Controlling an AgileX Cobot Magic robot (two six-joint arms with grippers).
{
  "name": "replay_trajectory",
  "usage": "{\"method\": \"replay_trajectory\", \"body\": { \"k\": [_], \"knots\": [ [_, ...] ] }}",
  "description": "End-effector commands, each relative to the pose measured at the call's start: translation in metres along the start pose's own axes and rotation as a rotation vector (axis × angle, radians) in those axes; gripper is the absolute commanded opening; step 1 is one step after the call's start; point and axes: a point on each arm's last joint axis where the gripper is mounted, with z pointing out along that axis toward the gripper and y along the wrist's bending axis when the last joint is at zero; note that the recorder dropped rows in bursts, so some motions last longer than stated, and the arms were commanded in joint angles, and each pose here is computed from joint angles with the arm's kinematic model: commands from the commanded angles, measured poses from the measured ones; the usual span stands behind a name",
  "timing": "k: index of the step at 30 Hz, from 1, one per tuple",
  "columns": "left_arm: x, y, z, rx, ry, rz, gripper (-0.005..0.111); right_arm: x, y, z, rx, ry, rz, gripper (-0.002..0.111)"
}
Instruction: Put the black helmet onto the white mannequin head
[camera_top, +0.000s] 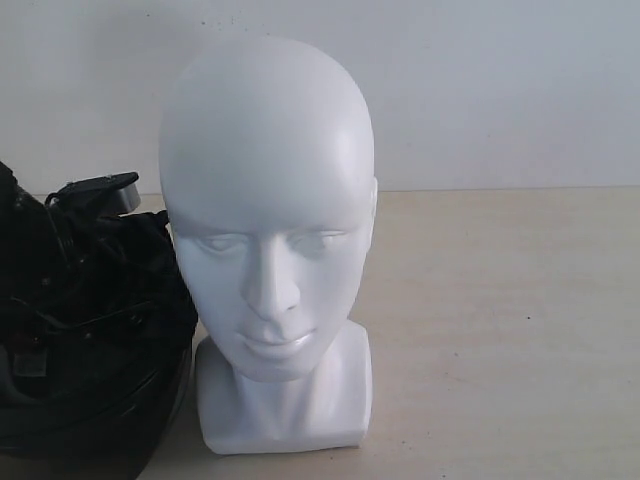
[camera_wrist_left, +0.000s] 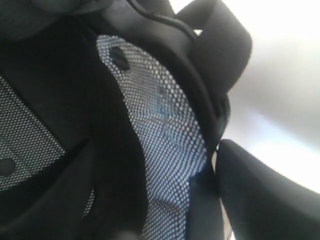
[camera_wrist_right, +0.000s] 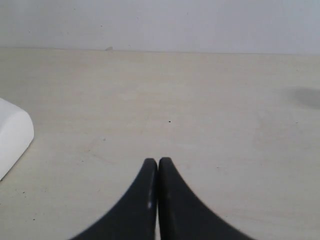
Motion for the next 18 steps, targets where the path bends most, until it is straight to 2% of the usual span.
{"method": "replay_trajectory", "body": {
  "k": [1, 7, 18],
  "knots": [
    [0.0, 0.002, 0.0, -0.044, 0.019, 0.018, 0.065, -0.001, 0.0, -0.001, 0.004, -0.018, -0.005, 0.0],
    [0.004, 0.005, -0.002, -0.075, 0.057, 0.043, 0.065, -0.001, 0.0, -0.001, 0.004, -0.018, -0.005, 0.0],
    [0.001, -0.003, -0.021, -0.043, -0.03, 0.043, 0.065, -0.001, 0.0, -0.001, 0.004, -0.018, -0.005, 0.0]
  ]
}}
